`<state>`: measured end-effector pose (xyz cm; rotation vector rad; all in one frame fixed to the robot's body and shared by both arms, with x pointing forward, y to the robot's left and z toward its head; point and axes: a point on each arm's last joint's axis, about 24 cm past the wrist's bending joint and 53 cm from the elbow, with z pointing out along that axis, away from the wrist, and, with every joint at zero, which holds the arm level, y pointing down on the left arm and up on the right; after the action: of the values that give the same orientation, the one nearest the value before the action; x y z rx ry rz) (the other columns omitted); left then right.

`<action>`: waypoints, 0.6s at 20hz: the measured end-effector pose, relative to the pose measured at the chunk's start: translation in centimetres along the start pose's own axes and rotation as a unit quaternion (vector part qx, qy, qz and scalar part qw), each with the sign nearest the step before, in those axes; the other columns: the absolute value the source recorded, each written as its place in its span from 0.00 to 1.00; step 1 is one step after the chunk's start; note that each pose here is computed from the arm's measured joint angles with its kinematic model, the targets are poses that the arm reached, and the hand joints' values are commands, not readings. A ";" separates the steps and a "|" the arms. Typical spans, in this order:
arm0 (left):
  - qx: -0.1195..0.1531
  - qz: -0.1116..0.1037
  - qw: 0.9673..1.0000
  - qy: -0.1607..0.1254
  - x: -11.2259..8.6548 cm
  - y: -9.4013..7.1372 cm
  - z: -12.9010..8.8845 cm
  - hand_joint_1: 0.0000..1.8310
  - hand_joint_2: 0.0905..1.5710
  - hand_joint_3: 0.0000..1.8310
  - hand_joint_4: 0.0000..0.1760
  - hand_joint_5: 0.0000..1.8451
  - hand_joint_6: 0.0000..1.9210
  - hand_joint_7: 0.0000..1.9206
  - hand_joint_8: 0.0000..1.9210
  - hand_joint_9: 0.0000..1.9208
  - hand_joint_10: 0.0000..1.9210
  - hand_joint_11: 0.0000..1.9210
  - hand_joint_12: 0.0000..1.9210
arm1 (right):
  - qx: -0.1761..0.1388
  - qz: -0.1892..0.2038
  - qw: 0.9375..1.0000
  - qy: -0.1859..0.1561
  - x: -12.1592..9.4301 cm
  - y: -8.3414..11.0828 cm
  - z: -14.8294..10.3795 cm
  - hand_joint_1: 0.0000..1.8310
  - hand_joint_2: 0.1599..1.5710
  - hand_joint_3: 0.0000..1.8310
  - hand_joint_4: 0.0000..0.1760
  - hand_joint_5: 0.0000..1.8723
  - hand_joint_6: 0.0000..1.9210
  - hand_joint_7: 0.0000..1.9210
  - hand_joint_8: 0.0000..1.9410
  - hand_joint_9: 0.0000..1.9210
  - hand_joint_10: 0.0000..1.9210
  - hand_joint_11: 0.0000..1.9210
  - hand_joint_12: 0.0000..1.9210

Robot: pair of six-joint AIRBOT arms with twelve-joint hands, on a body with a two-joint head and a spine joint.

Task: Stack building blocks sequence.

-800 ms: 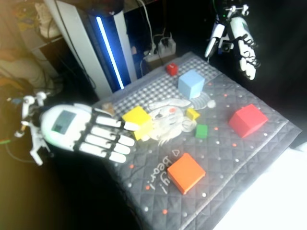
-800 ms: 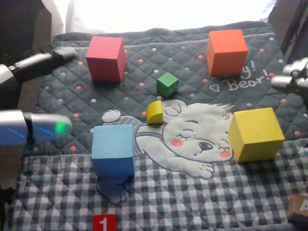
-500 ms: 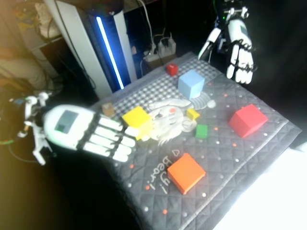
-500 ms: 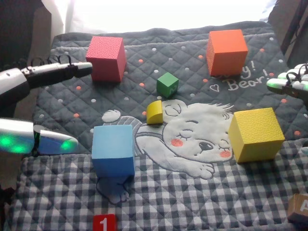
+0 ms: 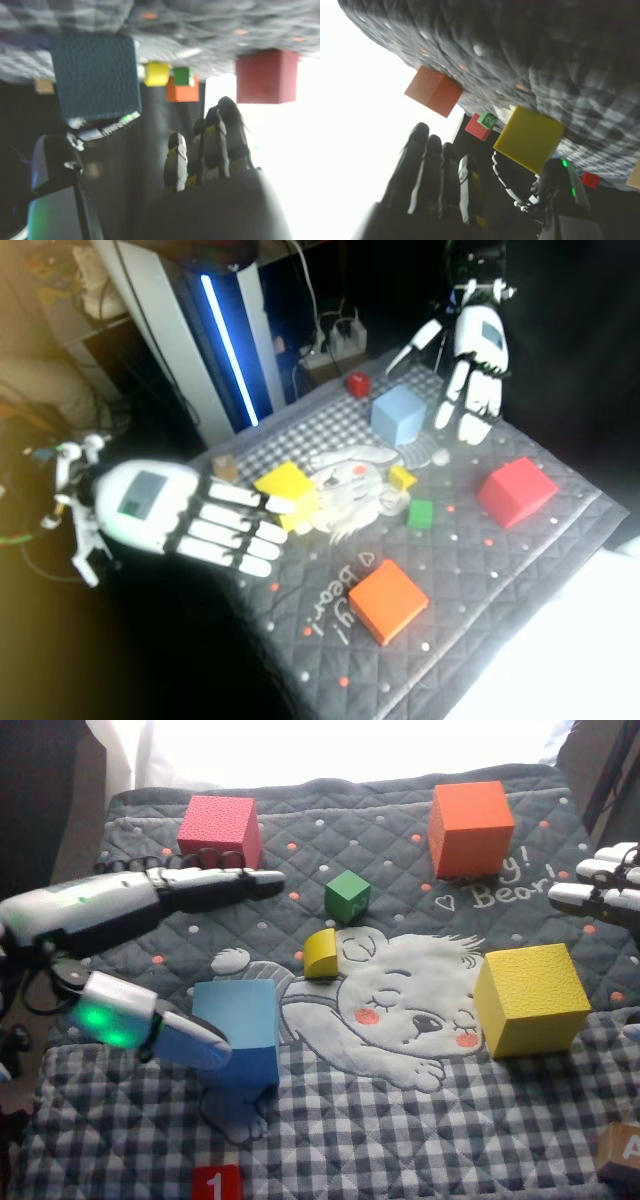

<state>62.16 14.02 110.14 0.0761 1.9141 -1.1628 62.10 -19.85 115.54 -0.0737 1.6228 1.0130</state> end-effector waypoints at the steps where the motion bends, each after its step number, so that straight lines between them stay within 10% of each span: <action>1: 0.002 0.005 1.000 0.009 0.5 -0.2 0.2 0.38 0.45 0.00 0.98 0.06 0.00 0.06 0.00 0.09 0.00 0.00 0.41 | -0.001 0.000 1.000 -0.001 -0.1 0.0 0.0 0.42 0.66 0.00 0.78 0.08 0.00 0.08 0.00 0.07 0.01 0.08 0.03; 6: 0.015 0.054 0.997 0.050 1.6 -1.5 1.3 0.41 0.44 0.00 1.00 0.09 0.01 0.07 0.00 0.08 0.00 0.00 0.39 | -0.002 -0.001 1.000 -0.001 -0.1 0.1 0.0 0.44 0.66 0.00 0.82 0.08 0.00 0.08 0.00 0.07 0.00 0.05 0.01; 8: 0.020 0.069 0.995 0.067 2.7 -2.0 1.8 0.43 0.44 0.00 1.00 0.12 0.00 0.09 0.00 0.10 0.00 0.00 0.56 | -0.002 0.000 1.000 -0.002 -0.1 0.1 0.0 0.44 0.66 0.00 0.73 0.08 0.00 0.07 0.00 0.07 0.00 0.06 0.01; 12: 0.000 0.095 0.991 0.097 4.5 -1.0 2.2 0.42 0.47 0.00 1.00 0.10 0.00 0.10 0.00 0.11 0.00 0.00 0.59 | -0.001 0.001 1.000 -0.002 -0.1 0.1 0.0 0.44 0.67 0.00 0.74 0.09 0.00 0.08 0.00 0.08 0.00 0.08 0.02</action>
<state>60.30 10.22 107.30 0.3762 2.0254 -1.0581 62.10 -19.86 115.66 -0.0712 1.6184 1.0166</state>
